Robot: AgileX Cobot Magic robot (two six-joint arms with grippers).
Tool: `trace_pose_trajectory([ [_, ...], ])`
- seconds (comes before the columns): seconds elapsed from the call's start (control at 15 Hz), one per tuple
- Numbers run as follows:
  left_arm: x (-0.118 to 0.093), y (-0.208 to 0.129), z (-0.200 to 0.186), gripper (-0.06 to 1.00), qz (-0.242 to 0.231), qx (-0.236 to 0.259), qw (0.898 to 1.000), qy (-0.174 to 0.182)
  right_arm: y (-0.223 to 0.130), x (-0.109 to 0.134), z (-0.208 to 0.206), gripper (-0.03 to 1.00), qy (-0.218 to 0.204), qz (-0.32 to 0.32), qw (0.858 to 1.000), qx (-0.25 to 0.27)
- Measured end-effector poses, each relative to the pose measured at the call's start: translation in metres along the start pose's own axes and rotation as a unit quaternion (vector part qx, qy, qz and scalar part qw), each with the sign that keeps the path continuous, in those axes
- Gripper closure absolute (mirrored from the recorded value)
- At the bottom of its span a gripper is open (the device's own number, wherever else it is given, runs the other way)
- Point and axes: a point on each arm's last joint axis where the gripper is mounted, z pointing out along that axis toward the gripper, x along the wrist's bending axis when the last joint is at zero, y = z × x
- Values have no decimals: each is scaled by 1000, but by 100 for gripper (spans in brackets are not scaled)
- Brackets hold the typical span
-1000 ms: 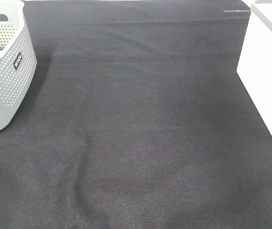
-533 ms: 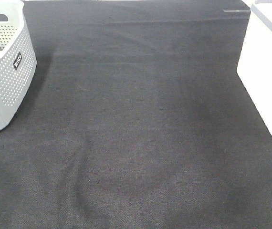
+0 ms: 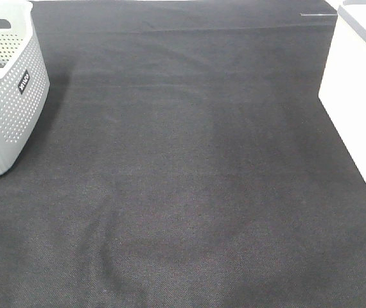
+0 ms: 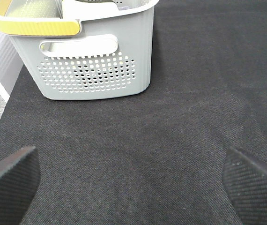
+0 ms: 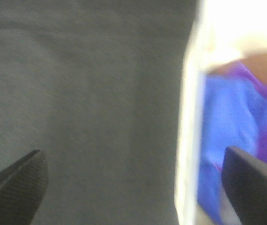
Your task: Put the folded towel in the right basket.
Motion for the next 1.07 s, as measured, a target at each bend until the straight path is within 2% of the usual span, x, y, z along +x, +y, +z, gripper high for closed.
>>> trace_pose_trajectory([
  [0.13,0,0,0,-5,0,0,1000,0,-36,-7,-28,0,-35,14,999,10],
  [0.27,0,0,0,-5,0,0,1000,0,-88,-11,-68,0,-57,20,998,3],
  [0.53,0,0,0,-5,0,0,1000,0,-224,-15,-108,0,-52,23,998,-5],
  [0.67,0,0,0,-5,-1,0,1000,-1,-293,-18,-118,0,-48,23,997,-47],
  [0.8,0,0,0,-5,-1,0,1000,-1,-334,-18,-119,0,-34,25,995,-88],
  [1.07,0,0,0,-5,-1,0,1000,-1,-376,-20,-100,0,-24,-4,992,-124],
])
